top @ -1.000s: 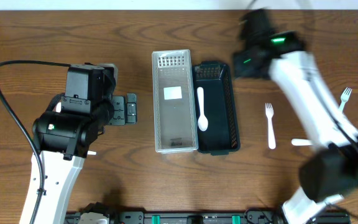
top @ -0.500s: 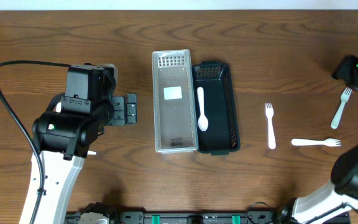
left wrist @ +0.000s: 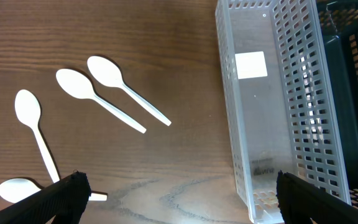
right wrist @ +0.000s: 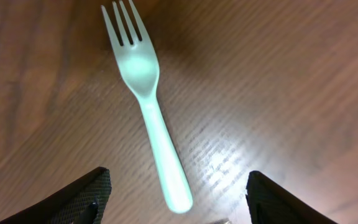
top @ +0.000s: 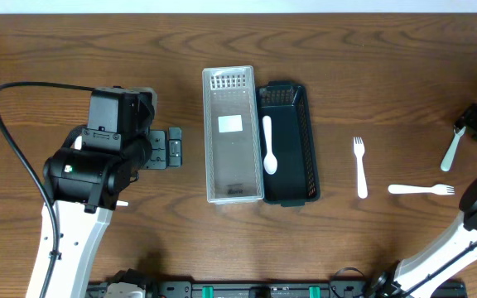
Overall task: Pack container
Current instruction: 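Grasp the white fork at the far right with the right gripper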
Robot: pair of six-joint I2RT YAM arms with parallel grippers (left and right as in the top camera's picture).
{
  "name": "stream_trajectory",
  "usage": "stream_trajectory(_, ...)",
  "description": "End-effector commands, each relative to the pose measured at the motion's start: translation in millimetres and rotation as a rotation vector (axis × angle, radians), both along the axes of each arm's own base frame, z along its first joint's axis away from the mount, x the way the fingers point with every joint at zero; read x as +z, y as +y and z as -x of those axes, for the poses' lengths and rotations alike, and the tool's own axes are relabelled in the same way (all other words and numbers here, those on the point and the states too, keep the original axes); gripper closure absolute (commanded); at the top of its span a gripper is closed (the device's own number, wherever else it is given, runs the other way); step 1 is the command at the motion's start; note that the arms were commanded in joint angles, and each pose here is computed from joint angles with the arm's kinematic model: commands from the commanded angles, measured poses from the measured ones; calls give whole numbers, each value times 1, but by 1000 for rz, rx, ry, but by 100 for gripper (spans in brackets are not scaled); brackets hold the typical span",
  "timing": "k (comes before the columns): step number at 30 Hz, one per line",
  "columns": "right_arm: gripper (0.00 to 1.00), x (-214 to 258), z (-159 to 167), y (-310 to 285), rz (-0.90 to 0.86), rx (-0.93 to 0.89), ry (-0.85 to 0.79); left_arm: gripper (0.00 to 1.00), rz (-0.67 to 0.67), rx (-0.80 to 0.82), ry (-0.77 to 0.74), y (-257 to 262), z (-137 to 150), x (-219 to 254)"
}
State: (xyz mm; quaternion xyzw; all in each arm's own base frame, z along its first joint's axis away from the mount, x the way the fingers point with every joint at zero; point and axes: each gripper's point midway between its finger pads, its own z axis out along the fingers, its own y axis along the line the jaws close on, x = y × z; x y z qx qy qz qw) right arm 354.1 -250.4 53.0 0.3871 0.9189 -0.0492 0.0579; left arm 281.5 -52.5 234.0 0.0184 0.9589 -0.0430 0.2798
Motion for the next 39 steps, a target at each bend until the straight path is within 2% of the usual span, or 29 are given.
stream_trajectory(1, 26, -22, -2, 3, -37, 33, 21, 2, -5, 15, -13, 3, -2, 5)
stream_trajectory(15, 25, -63, -6, 6, -83, 69, 52, 2, -5, 15, -13, 3, -2, 5)
stream_trajectory(21, 27, -85, -1, 15, -140, 79, 87, 2, -4, 15, -14, 3, -2, 5)
stream_trajectory(27, 46, -91, -1, 18, -155, 81, 91, 2, -4, 15, -14, 3, -2, 5)
stream_trajectory(33, 70, -91, -2, 17, -153, 81, 88, 2, -4, 15, -14, 3, -2, 5)
stream_trajectory(39, 84, -91, -3, 17, -151, 81, 86, 2, -4, 15, -14, 3, -2, 5)
